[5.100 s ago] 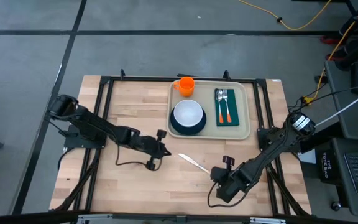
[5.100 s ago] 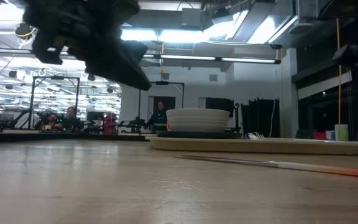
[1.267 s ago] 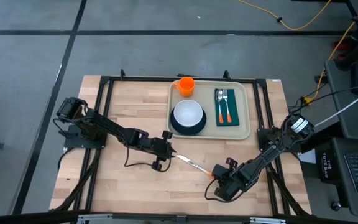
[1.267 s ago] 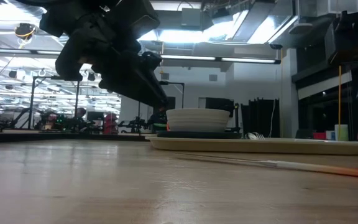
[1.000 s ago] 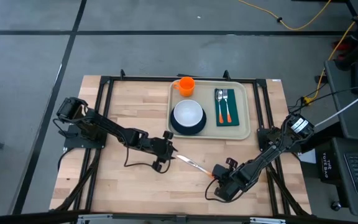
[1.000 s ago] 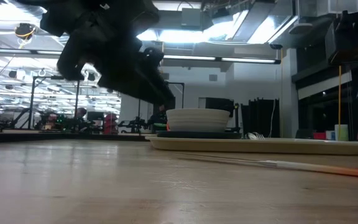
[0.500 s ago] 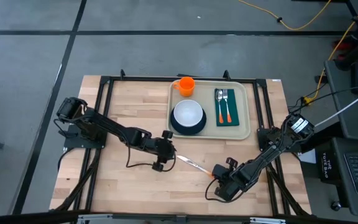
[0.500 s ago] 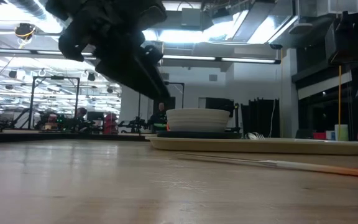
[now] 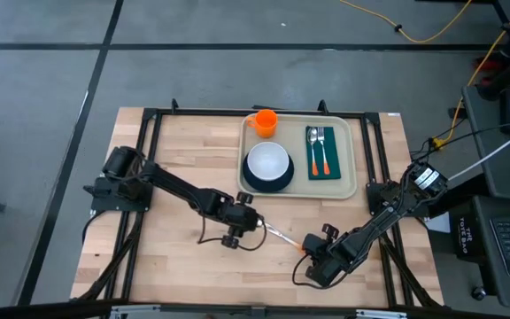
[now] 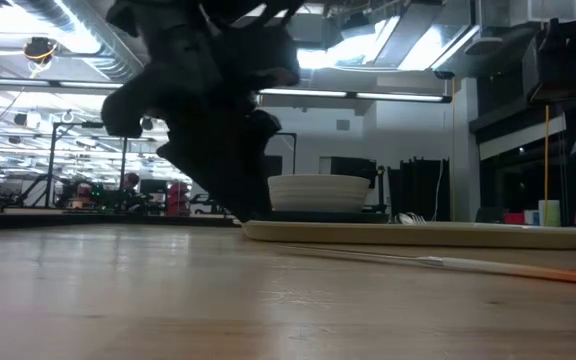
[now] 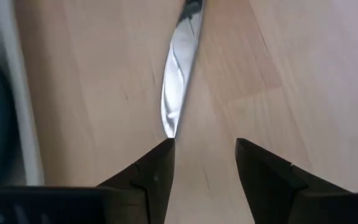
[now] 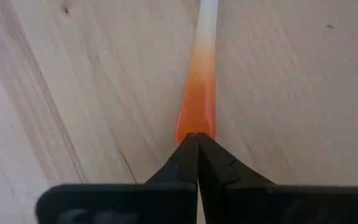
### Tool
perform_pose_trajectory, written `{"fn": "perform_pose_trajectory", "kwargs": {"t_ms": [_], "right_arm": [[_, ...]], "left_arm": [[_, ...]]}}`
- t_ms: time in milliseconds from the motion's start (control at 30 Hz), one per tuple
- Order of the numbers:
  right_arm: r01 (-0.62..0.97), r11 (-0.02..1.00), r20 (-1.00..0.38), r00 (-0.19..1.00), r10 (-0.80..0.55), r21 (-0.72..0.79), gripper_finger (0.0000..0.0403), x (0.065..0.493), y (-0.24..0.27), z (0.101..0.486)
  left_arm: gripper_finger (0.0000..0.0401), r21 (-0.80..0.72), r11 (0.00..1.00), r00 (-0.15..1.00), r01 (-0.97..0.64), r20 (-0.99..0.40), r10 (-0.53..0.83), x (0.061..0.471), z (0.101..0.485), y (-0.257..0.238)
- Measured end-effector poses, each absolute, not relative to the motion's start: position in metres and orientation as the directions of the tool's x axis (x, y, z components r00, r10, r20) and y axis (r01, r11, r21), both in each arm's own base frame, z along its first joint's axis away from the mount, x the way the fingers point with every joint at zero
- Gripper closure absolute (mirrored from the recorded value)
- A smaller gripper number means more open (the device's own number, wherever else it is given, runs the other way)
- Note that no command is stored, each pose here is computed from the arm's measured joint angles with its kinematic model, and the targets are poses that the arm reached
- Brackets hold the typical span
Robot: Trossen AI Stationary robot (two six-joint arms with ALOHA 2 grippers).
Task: Set up tray
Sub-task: Put the orange knife to the right of the orange fork on the serving tray
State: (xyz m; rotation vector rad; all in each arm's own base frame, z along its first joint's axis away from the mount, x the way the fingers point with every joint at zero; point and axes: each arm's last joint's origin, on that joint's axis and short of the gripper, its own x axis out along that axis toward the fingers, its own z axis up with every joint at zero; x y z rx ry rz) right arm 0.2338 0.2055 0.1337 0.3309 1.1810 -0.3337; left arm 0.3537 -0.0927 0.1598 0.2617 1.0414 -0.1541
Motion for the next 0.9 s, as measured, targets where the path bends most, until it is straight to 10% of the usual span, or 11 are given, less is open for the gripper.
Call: {"fn": "perform_pose_trajectory", "kwargs": {"t_ms": [900], "right_arm": [[0.376,0.925,-0.926,0.365,-0.093,0.056,0.0402,0.241,0.200,0.134]], "left_arm": [[0.0237,0.081,0.969,0.449,0.233,-0.893,-0.033,0.366,0.171,-0.075]]}}
